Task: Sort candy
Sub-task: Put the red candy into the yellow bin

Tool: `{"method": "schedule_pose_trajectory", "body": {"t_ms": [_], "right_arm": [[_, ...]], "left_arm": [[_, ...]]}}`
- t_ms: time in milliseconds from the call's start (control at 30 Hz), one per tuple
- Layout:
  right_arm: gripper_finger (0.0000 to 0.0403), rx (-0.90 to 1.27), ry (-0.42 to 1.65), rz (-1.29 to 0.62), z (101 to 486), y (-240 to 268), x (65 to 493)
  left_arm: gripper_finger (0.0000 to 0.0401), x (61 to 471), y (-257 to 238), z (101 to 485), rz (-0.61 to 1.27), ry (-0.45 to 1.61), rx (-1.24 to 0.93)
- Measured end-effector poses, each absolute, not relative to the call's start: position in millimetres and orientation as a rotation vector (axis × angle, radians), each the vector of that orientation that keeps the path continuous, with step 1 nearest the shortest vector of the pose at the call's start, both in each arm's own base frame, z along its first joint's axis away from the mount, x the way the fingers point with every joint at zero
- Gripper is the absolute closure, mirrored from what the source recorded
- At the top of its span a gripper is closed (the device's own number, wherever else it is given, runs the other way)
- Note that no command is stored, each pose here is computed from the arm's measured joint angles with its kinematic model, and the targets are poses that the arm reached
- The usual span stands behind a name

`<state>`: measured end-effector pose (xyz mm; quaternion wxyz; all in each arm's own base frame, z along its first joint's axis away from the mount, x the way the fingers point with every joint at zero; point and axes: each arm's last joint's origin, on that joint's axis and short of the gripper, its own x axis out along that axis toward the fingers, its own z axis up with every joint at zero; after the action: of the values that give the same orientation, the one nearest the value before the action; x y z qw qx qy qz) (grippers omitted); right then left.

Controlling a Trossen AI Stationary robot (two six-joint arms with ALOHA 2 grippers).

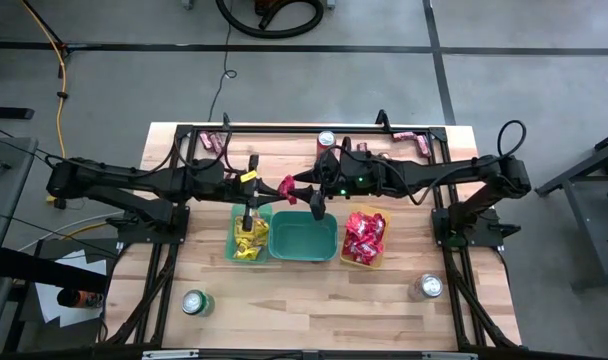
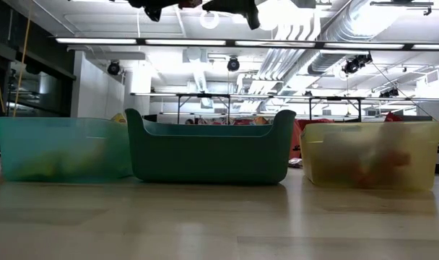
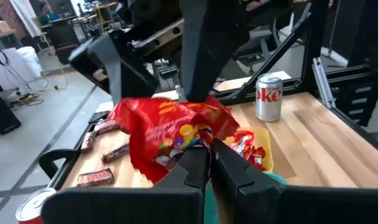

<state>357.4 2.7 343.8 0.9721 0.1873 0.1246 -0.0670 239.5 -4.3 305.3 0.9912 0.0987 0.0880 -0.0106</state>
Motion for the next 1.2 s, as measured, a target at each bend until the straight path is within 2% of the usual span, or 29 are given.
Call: {"method": "schedule_pose_trajectory", "body": {"t_ms": [167,300,433,500,567,733,933,1067,1200], "right_arm": [[0.0185,0.428,0.253,-0.112,344,4,358],[0.0214,0.451,0.25,-0.115,344,4,358],[0.0295,0.458,0.249,-0.122,344,3,358],[0.0355,0.458,0.249,-0.125,344,3,358],[0.0388,0.455,0.249,-0.125,344,3,358],[0.0397,0.449,0.252,-0.129,345,2,356],[0.0402,0.41,0.287,-0.166,355,-10,338],[0.0402,0.376,0.337,-0.212,365,-21,315],[0.0402,0.349,0.354,-0.258,378,-27,290]], "left_arm": [[0.0401,239,-4,305,-0.002,0.178,0.202],[0.0401,239,-4,305,-0.003,0.179,0.24],[0.0398,239,-3,305,0.024,0.183,0.254],[0.0389,239,-3,305,0.041,0.185,0.256],[0.0372,239,-2,305,0.054,0.19,0.257],[0.031,239,-2,304,0.062,0.195,0.254],[0.0235,228,2,310,0.189,0.279,0.232],[0.0206,211,5,316,0.267,0.332,0.225],[0.0197,193,7,323,0.329,0.322,0.159]]}}
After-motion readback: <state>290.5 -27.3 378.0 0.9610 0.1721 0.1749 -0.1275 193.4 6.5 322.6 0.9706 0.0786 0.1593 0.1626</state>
